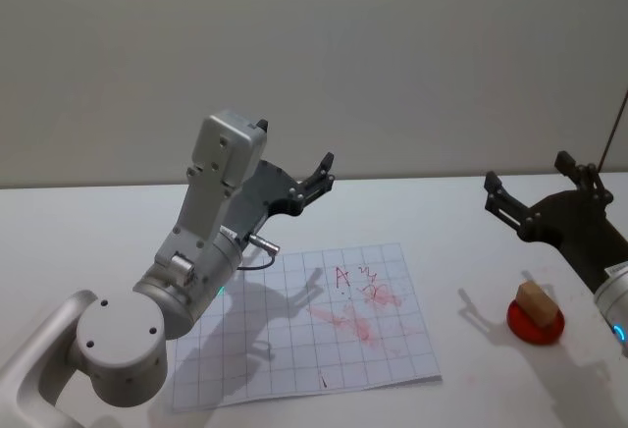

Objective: Use the one hand to pick up the stamp and affix it onto the A4 paper.

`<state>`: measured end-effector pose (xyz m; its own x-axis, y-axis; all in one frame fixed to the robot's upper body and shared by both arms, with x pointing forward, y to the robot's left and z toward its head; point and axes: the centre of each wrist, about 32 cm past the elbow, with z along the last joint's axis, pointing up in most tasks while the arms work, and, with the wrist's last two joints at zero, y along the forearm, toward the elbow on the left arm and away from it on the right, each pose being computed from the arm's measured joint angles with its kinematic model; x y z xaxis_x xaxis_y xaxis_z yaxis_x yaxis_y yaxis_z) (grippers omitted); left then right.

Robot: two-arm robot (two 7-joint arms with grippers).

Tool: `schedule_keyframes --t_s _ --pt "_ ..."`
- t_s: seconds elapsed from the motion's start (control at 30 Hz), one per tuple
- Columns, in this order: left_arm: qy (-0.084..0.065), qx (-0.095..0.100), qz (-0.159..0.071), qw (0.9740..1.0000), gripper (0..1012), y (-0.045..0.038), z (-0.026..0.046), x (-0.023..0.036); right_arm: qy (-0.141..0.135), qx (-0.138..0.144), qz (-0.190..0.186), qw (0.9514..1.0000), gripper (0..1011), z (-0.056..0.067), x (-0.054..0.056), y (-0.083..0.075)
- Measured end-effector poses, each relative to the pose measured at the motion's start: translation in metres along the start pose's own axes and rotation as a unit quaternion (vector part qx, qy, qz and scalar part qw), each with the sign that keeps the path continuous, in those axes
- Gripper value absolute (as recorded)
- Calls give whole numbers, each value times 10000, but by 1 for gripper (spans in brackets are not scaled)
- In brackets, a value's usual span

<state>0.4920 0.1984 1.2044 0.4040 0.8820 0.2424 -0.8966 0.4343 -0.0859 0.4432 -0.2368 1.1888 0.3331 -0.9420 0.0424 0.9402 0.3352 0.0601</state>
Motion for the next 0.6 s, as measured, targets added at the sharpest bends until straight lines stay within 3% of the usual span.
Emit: schedule_keyframes --t_s 0.6 --pt "0 0 0 10000 1001 0 0 0 -2 4 -2 10000 1001 1 2 0"
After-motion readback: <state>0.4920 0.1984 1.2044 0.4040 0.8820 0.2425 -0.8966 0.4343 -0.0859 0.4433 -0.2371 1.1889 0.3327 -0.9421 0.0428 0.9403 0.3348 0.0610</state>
